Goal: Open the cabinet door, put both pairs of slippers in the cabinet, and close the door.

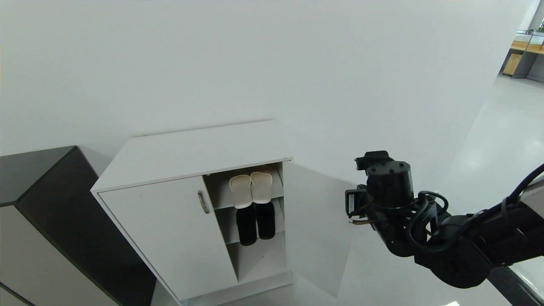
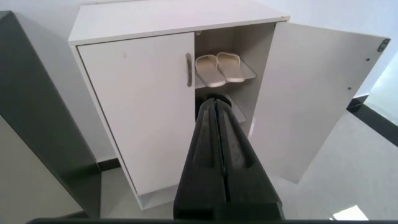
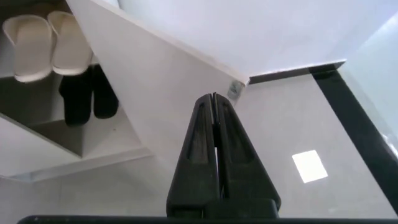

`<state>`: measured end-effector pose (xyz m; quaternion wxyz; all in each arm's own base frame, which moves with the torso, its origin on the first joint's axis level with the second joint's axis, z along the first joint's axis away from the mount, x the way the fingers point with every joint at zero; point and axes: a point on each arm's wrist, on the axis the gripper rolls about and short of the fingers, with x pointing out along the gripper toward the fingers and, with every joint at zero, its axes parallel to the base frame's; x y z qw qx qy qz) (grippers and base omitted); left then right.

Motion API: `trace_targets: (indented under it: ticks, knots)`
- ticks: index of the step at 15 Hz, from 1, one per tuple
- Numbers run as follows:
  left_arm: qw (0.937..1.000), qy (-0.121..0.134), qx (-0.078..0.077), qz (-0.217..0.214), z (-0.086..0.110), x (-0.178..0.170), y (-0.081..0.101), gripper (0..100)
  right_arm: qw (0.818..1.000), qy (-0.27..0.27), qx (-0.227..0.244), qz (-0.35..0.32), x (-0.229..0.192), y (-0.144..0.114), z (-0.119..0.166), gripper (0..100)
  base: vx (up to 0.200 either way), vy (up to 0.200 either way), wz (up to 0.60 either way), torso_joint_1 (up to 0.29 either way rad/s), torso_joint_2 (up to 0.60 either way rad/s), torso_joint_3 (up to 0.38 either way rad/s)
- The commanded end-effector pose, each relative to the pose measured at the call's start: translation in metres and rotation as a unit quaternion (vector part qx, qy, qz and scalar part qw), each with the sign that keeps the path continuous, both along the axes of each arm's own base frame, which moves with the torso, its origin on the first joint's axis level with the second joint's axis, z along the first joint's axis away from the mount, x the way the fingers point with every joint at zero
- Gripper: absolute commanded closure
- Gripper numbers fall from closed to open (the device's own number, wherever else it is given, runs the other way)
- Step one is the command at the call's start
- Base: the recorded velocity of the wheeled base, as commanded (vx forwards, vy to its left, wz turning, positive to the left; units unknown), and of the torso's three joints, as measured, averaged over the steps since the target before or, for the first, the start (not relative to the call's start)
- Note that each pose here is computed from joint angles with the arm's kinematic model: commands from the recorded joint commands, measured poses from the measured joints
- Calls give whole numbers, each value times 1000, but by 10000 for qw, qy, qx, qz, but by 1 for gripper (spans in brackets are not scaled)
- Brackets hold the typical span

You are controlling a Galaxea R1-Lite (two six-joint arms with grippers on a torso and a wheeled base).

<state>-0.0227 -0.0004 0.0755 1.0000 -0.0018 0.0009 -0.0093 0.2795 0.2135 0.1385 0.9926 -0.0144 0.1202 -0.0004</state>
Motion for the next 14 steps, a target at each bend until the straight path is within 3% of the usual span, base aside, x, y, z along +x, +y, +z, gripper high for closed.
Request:
trace_targets:
  ticks: [1, 4, 7, 10, 14]
  knots:
    - [10000, -1, 33, -7, 0, 0, 0, 100, 9998, -108, 188, 19, 12, -8, 10, 100, 0, 0, 0, 0, 0, 0]
    - [10000, -1, 26, -7, 0, 0, 0, 100, 9989, -299, 348, -19, 29, -7, 21, 100, 0, 0, 0, 0, 0, 0]
    - [10000, -1, 26, -7, 0, 0, 0, 100, 9987, -316, 407, 62, 41, -8, 22, 100, -200, 0, 0, 4, 1, 1]
    - [10000, -1, 26, -7, 0, 0, 0, 100, 9987, -325, 387, 13, 48, -8, 19, 100, 0, 0, 0, 0, 0, 0]
    - [10000, -1, 18, -7, 0, 0, 0, 100, 9988, -236, 370, -203, 90, -17, 9, 100, 0, 0, 0, 0, 0, 0]
